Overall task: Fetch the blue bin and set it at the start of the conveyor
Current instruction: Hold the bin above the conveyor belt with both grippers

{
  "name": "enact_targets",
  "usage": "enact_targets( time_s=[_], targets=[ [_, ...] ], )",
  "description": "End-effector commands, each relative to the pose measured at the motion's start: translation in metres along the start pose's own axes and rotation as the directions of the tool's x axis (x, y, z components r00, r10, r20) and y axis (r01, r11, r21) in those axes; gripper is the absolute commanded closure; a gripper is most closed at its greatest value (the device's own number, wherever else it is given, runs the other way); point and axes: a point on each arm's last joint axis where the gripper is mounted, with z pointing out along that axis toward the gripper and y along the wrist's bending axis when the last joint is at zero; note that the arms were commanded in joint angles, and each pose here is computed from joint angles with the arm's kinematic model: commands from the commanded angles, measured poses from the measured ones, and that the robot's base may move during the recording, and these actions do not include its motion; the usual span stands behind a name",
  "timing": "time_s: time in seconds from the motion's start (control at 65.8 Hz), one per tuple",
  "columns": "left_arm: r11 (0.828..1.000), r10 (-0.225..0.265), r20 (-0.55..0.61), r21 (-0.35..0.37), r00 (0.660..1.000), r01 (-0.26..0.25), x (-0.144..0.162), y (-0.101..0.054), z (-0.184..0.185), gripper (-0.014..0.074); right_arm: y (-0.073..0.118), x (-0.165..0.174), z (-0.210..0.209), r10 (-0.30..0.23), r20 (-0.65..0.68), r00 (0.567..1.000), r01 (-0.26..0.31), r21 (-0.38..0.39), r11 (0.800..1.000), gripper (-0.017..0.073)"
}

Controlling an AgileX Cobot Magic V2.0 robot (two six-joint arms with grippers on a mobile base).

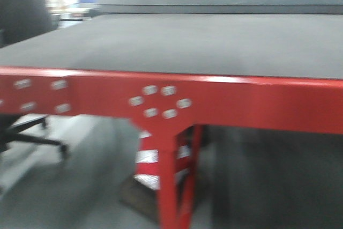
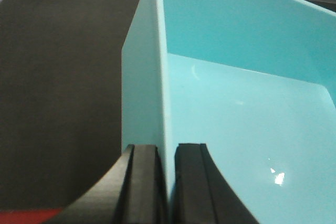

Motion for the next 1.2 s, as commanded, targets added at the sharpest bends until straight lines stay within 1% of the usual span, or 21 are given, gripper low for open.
enact_targets(
  time_s=[0.0, 1.185],
  targets=[
    [0.999, -0.025, 0.090, 0.030, 0.996, 0.023, -0.0114, -0.0027, -0.0092, 0.0705, -0.0019, -0.0048, -0.0044, -0.050, 0.039, 0.998, 0.049, 0.025, 0.998, 0.0711],
    [0.999, -0.025, 0.090, 0.030, 0.996, 0.023, -0.0114, -0.0027, -0.0092, 0.0705, -0.0019, -0.0048, -0.0044, -0.050, 0.039, 0.998, 0.049, 0.025, 0.998, 0.0711]
  ],
)
